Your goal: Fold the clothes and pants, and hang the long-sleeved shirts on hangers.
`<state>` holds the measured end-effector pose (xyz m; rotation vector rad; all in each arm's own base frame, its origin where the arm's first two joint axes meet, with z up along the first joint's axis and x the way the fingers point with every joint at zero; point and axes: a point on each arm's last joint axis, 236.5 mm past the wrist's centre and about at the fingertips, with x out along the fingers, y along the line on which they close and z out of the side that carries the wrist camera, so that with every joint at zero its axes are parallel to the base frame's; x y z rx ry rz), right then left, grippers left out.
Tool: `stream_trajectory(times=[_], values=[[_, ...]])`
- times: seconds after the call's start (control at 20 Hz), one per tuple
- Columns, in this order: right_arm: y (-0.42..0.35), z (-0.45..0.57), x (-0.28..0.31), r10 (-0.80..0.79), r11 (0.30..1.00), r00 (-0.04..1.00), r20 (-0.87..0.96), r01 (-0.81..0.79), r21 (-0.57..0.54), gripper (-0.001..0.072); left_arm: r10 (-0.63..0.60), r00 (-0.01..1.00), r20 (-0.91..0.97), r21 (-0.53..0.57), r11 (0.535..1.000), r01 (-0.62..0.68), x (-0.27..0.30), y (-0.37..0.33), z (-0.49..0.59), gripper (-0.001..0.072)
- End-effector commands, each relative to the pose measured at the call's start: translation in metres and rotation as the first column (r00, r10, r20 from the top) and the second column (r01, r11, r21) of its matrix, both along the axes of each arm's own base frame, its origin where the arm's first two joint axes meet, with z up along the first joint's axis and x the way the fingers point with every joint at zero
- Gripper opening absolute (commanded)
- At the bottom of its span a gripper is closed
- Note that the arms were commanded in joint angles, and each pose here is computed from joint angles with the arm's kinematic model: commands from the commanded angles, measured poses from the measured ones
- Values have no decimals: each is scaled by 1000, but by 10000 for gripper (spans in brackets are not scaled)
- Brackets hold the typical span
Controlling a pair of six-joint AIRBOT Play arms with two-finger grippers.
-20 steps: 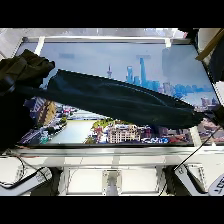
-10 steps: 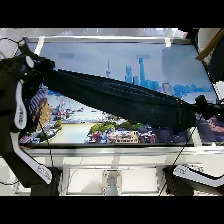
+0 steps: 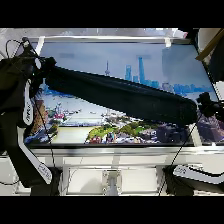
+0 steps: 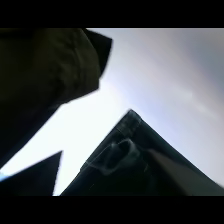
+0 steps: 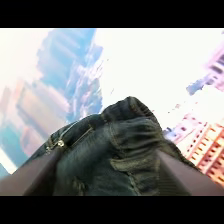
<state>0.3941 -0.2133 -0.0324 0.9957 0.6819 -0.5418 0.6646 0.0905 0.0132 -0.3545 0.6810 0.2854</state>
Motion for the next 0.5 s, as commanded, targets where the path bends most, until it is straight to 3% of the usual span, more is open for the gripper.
stream_trajectory(times=[0.0, 0.2, 0.35, 0.45], values=[[5, 9, 3, 32, 999, 999, -2, -32, 21, 651, -13, 999, 45, 4, 1000, 12, 3, -4, 22, 699], [-7, 44, -9, 219, 966, 964, -150, -236, -103, 649, -87, 984, 155, 102, 992, 72, -8, -12, 112, 698], [-8, 48, -39, 309, 943, 918, -248, -330, -50, 625, -214, 949, 232, 205, 964, 168, -27, -57, 189, 697], [1, 33, -55, 387, 921, 891, -237, -384, 62, 625, -325, 909, 262, 282, 926, 249, -39, -102, 225, 698]])
